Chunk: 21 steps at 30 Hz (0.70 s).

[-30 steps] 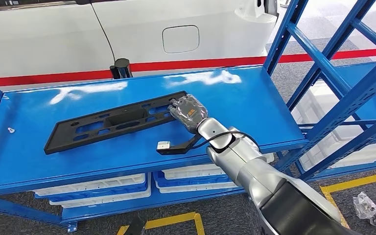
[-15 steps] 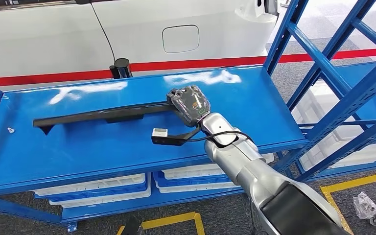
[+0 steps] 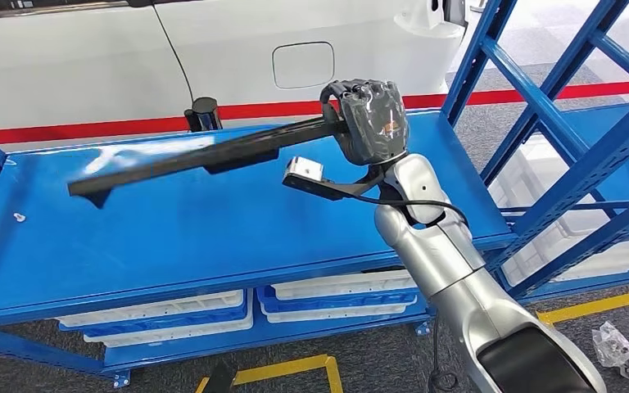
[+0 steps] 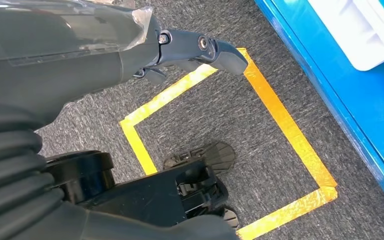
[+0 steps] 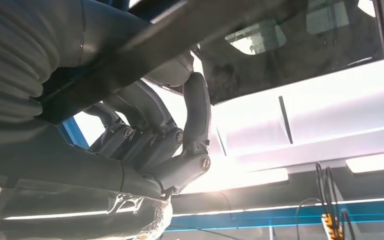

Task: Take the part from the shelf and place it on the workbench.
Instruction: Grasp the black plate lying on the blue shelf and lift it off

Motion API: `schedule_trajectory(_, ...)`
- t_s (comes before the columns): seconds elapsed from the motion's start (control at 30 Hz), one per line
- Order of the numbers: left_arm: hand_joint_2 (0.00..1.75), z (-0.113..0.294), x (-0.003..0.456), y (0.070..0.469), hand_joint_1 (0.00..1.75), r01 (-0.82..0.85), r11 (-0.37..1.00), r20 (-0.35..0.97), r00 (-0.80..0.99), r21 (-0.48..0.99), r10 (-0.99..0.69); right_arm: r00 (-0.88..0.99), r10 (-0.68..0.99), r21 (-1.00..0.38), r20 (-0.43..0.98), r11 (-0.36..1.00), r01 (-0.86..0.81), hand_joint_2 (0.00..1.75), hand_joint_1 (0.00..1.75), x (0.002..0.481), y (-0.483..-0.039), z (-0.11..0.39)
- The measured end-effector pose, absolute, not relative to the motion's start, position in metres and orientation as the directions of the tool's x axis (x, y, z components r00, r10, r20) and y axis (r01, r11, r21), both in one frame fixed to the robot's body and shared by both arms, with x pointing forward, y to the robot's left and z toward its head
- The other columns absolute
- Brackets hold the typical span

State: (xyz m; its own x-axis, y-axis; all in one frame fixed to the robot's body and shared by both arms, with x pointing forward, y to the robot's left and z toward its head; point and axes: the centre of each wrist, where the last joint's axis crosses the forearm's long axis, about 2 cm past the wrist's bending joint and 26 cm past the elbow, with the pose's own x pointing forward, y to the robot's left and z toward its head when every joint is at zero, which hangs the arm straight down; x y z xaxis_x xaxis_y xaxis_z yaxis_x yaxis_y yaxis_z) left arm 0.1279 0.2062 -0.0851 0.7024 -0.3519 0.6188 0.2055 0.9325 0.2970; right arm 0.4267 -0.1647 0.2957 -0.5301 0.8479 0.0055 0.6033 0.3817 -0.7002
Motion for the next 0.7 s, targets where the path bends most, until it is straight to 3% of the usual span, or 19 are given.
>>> schedule_trajectory(0.03,1.75,-0.085,0.128,0.206,0.00,0.206,0.933,0.619,0.702,0.297,-0.352,-0.529,0.848,-0.696,0.003,0.382,0.608,1.75,1.75,0.426,-0.166,0.296)
schedule_trajectory(0.17,0.00,-0.084,0.129,0.205,0.00,0.207,0.932,0.623,0.698,0.297,-0.353,-0.518,0.856,-0.670,-0.006,0.381,0.637,1.75,1.75,0.422,-0.172,0.300)
schedule_trajectory(0.2,0.00,-0.084,0.130,0.205,0.00,0.207,0.932,0.624,0.697,0.298,-0.354,-0.514,0.858,-0.660,-0.008,0.382,0.647,1.75,1.75,0.421,-0.175,0.303)
schedule_trajectory(0.33,1.75,-0.084,0.131,0.205,0.00,0.202,0.933,0.624,0.698,0.299,-0.351,-0.505,0.863,-0.630,-0.013,0.385,0.674,1.75,1.75,0.418,-0.185,0.311)
schedule_trajectory(0.7,1.75,-0.084,0.131,0.207,0.00,0.141,0.945,0.639,0.706,0.295,-0.305,-0.531,0.847,-0.573,-0.012,0.429,0.698,1.75,1.75,0.405,-0.186,0.318)
